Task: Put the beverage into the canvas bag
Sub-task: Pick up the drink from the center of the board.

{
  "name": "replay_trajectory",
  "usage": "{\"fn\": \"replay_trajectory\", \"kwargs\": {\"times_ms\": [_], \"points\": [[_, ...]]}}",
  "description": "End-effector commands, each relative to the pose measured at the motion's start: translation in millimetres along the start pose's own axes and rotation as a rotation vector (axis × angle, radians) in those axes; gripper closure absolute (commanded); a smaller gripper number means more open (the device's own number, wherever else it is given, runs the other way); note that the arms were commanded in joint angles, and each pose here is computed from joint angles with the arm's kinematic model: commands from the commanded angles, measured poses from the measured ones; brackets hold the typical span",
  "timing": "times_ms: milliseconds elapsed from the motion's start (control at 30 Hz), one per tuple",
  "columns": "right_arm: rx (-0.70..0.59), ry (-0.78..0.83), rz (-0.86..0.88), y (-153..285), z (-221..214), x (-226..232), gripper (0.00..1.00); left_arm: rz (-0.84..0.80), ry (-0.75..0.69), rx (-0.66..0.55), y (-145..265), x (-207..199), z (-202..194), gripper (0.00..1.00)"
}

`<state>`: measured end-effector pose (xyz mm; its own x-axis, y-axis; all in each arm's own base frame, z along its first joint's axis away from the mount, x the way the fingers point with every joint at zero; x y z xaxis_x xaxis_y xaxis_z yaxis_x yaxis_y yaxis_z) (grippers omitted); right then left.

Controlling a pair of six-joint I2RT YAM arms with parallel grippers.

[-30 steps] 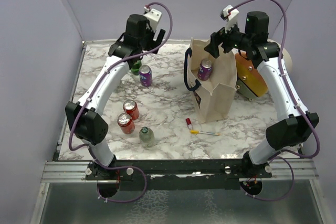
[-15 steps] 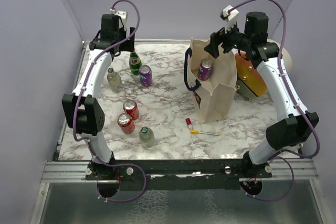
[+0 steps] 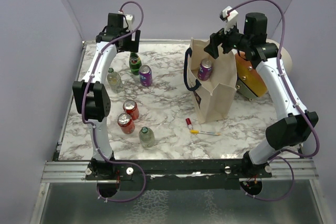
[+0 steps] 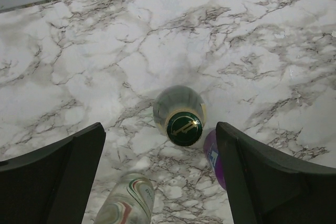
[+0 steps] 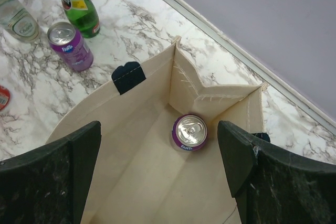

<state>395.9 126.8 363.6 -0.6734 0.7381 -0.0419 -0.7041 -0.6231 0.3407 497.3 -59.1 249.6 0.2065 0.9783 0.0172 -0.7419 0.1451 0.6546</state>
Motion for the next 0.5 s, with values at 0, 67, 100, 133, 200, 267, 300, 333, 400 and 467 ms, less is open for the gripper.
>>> {"fn": "replay_trajectory", "kwargs": {"times_ms": [0, 67, 100, 133, 200, 267, 300, 333, 400, 467], "points": [[-0.01, 0.011, -0.018, -5, 0, -2, 0.09, -0.068, 0.006, -0.007, -6, -7, 10, 0.14], [-0.011, 0.011, -0.021, -5, 1, -3, 0.09, -0.077, 0.02, 0.002, -11, -9, 8, 0.2], [-0.01, 0.012, -0.023, -5, 1, -3, 0.09, -0.083, 0.026, 0.006, -13, -10, 6, 0.23], [-0.009, 0.012, -0.025, -5, 1, -3, 0.09, -0.087, 0.031, 0.01, -14, -10, 5, 0.25], [-0.008, 0.015, -0.027, -5, 0, -4, 0.09, -0.093, 0.036, 0.024, -17, -11, 0, 0.28], [-0.006, 0.015, -0.023, -6, -1, -4, 0.09, -0.094, 0.036, 0.032, -20, -11, -3, 0.31], [-0.003, 0.014, -0.023, -6, -2, -4, 0.09, -0.094, 0.035, 0.035, -21, -11, -4, 0.32], [-0.002, 0.013, -0.022, -7, -3, -3, 0.09, -0.094, 0.036, 0.036, -22, -11, -4, 0.33], [-0.001, 0.011, -0.019, -7, -4, -3, 0.09, -0.093, 0.035, 0.034, -25, -10, -4, 0.36], [0.0, 0.011, -0.018, -8, -5, -3, 0.09, -0.094, 0.031, 0.037, -27, -11, -5, 0.4]]}}
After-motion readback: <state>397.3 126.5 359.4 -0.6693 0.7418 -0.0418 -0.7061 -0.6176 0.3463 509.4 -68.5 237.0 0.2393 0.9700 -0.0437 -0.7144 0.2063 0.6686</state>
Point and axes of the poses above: each gripper's point midway between its finger pads, its own y axis back along the fingers, its own x axis along the line the jaws close on, z = x × y, the point moved 6 cm from there along y, back along the fingers, and after that the axes turned 2 degrees about -y, right-handed, at the moved point
